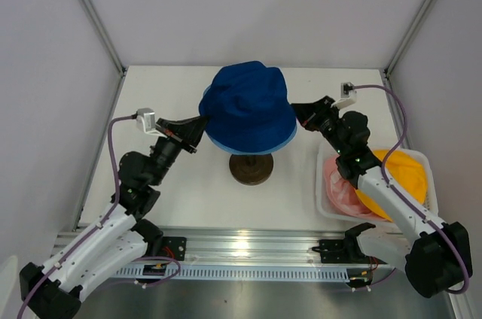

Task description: Stack the hats

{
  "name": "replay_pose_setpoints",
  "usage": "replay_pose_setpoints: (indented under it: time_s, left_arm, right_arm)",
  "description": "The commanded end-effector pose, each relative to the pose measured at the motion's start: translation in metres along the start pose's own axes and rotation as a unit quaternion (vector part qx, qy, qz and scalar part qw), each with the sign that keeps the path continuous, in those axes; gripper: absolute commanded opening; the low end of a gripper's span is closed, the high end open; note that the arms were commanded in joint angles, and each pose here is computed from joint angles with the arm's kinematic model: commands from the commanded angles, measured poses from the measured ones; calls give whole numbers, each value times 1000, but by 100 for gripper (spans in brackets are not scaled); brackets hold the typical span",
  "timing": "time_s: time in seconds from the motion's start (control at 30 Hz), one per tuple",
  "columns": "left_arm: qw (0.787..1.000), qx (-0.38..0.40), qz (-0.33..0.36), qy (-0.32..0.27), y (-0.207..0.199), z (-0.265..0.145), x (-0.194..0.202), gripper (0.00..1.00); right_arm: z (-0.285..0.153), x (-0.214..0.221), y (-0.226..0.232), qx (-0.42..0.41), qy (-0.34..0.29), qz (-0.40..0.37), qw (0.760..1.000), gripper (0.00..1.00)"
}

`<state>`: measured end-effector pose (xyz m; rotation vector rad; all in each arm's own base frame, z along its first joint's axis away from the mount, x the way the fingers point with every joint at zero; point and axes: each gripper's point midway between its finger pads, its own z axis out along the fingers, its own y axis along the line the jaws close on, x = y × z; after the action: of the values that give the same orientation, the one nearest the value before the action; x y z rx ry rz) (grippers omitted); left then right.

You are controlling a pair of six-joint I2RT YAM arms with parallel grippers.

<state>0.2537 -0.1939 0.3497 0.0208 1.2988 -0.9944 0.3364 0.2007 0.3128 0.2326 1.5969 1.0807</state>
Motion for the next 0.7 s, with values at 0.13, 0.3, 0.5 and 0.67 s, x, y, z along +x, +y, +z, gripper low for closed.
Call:
replay_pose_setpoints:
  time_s: [0.13, 0.3, 0.5, 0.67]
  left_arm:
    - [994, -68, 42, 76, 42, -36, 47, 1]
    - [996, -40, 30, 74, 24, -33, 36, 1]
    - [998, -19, -13, 59, 7, -26, 25, 1]
    - [997, -15, -58, 43, -1, -17, 20, 1]
  right_arm:
    - [7, 26, -40, 32, 1, -54, 998, 0]
    - [14, 13, -35, 46, -2, -74, 996, 0]
    - [-7, -41, -20, 100, -17, -34, 994, 19]
    - [-39, -47, -5, 95, 13, 28, 995, 46]
